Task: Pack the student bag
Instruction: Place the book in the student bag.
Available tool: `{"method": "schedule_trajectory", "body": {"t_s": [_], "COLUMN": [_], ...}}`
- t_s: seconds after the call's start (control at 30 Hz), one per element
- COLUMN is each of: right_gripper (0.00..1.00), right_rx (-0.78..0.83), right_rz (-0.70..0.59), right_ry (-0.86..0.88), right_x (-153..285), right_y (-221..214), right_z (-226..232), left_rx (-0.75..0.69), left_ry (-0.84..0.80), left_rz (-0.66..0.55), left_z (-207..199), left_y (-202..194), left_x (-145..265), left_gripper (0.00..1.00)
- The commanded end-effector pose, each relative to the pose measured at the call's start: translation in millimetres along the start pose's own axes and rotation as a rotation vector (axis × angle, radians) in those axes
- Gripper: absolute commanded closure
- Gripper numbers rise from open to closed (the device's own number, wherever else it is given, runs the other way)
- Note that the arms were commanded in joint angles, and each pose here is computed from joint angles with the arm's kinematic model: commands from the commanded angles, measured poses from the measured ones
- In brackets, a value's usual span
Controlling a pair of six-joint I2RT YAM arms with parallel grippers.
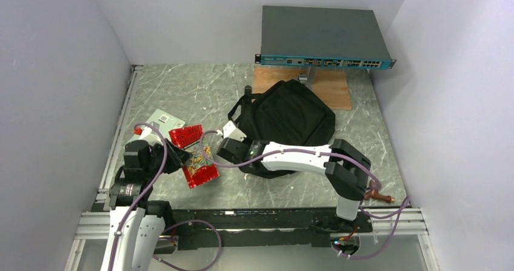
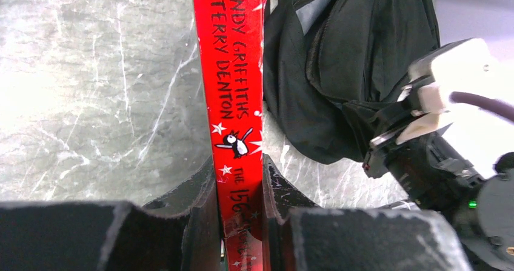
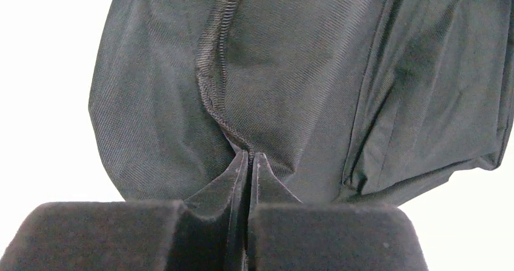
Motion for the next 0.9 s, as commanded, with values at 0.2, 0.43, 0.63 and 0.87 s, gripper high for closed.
{"method": "schedule_trajectory", "body": {"t_s": [0.2, 0.43, 0.63, 0.87], "right_gripper": [1.0, 1.0, 1.0, 1.0], "right_rx": [-0.442, -0.832, -0.913, -0.935], "right_rz": [-0.299, -0.72, -0.807, -0.829], "right_ry": [0.24, 0.509, 0.55, 0.568], "right_x": [54, 97, 111, 117], "right_y": [18, 9, 8, 6], "right_z": [-86, -142, -157, -159], "left_rx": [0.045, 0.287, 0.381, 0.531], "left_ry": [-0.339, -0.572, -0.584, -0.461], "left_rz": [0.091, 0.162, 0.219, 0.412], "left_z": [-33, -42, -67, -100], "left_y": [9, 2, -9, -26], "left_x": [-11, -24, -40, -80], "left_gripper": [1.0, 1.0, 1.0, 1.0]}}
Point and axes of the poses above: each gripper's point midway between its finger pads, its own x axis back along the fingers, its own z axis along the line the jaws close on, y = z × x, the point moved 10 cm from there along x, back along the fingers, and after that the axes turned 10 degrees about x, right-handed, at the moved point
